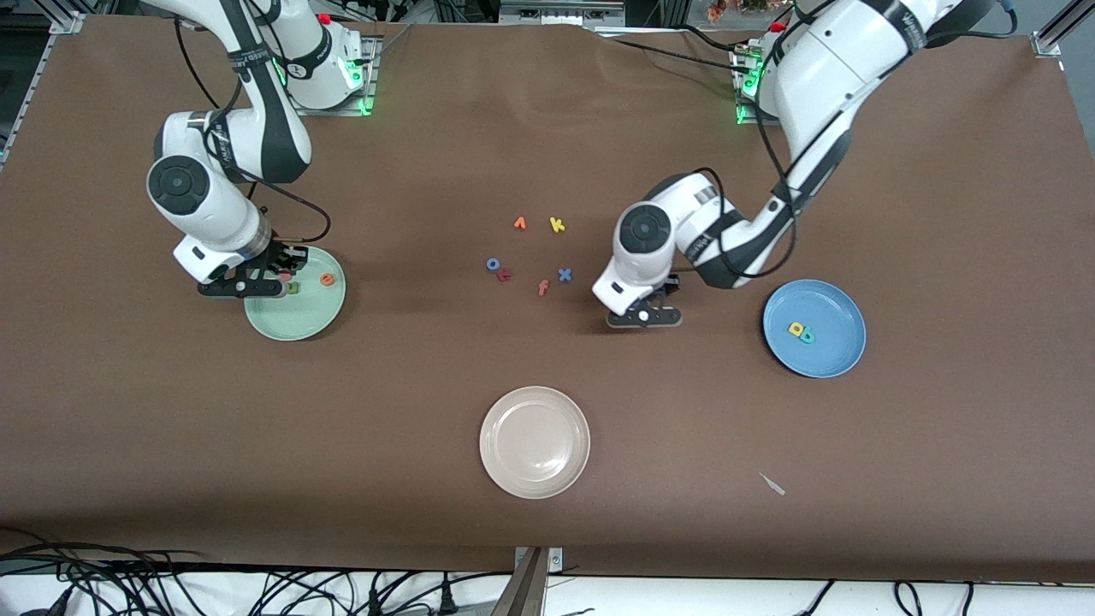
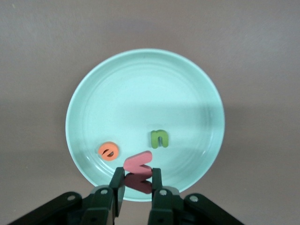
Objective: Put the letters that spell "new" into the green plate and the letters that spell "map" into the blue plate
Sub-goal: 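Place the w on the green plate and the m on the blue plate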
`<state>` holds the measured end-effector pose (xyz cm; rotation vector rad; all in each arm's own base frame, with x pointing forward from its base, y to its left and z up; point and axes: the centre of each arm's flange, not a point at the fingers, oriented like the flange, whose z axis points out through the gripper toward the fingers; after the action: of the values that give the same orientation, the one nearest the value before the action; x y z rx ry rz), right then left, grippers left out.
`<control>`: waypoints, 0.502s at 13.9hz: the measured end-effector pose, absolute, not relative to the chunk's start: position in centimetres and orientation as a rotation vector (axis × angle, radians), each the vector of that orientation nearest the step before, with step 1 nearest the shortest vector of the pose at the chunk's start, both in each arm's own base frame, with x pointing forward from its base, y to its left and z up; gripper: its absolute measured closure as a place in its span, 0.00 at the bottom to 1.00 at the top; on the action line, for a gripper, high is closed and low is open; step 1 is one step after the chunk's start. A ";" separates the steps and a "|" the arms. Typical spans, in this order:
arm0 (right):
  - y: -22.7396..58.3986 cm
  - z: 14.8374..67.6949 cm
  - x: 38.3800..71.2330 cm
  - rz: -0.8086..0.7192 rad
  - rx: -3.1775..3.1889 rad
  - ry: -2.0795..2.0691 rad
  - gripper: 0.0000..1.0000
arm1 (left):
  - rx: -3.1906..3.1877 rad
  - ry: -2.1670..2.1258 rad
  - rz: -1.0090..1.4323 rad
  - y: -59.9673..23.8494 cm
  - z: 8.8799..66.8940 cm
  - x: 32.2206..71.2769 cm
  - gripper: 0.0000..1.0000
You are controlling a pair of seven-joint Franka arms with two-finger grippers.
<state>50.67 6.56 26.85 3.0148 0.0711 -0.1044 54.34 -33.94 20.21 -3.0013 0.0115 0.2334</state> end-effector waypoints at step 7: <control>6.1 24.7 48.9 -0.061 3.032 0.052 0.54 | -2.922 0.405 0.563 -17.7 24.5 62.0 0.60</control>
<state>48.86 6.11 24.67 3.0320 0.0515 -0.0613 62.04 -17.72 24.51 -2.9216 0.4049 0.5633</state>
